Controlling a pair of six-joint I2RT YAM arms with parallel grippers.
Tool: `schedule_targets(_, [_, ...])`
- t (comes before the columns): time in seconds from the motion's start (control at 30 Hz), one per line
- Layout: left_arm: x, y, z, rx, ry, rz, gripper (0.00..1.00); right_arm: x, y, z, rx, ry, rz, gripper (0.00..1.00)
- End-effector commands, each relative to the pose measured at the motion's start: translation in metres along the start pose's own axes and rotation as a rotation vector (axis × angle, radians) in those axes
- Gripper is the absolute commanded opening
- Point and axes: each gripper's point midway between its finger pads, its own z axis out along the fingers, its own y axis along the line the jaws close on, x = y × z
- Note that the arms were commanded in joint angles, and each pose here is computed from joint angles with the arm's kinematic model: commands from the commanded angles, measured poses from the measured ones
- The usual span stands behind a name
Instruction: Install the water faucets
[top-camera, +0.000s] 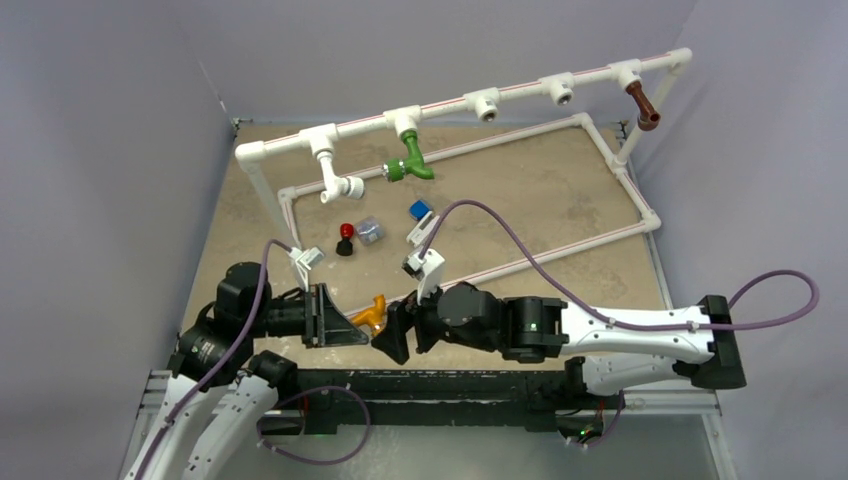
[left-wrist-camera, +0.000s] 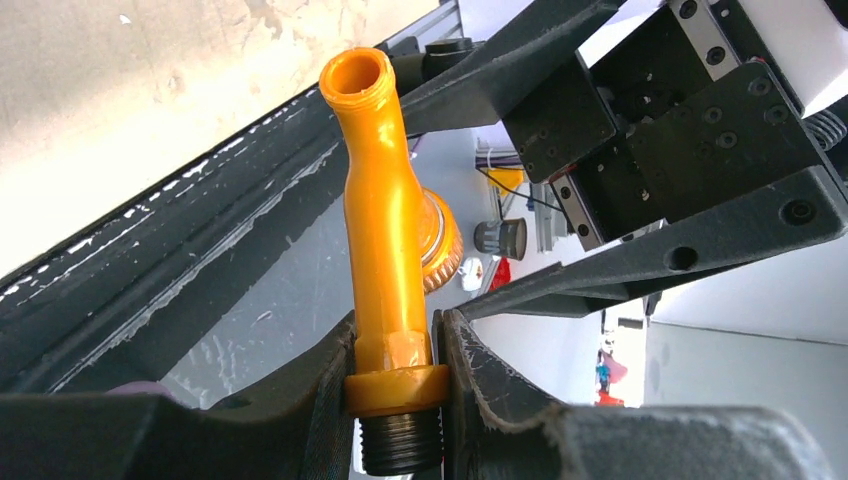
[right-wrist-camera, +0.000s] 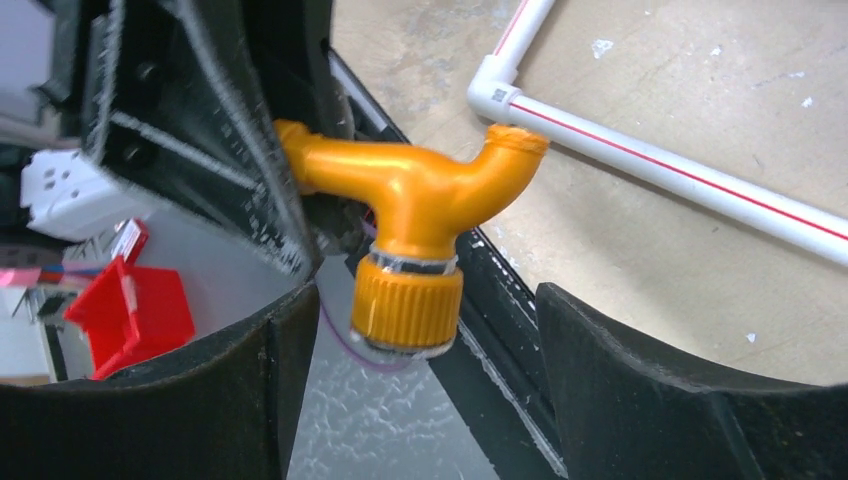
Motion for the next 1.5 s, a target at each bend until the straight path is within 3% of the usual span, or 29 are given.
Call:
schedule_targets(0.0, [-0.004,-0.016,0.001,0.089,-0.001,0.022,0.00,-0.018,0.025,-0.021,-0.176,-0.076,-0.121,0.82])
schedule_targets(0.27, [-0.004,-0.033,0.001,0.175,0.038,0.047,0.00,-0.030,0.050,-0.047,-0.377,-0.166,-0.393,0.88])
schedule_targets(0.57, [0.001,-0.056,-0.008,0.254,0.078,0.098,0.00,-0.053,0.064,-0.083,-0.507,-0.367,-0.750,0.90])
schedule_targets(0.83, [0.003,-0.077,-0.017,0.324,0.111,0.101,0.00,-0.055,0.044,-0.072,-0.412,-0.387,-1.073,0.92])
schedule_targets(1.47, [0.010,-0.103,-0.031,0.426,0.196,0.043,0.00,-0.103,0.033,-0.087,-0.089,-0.670,-1.550,0.86])
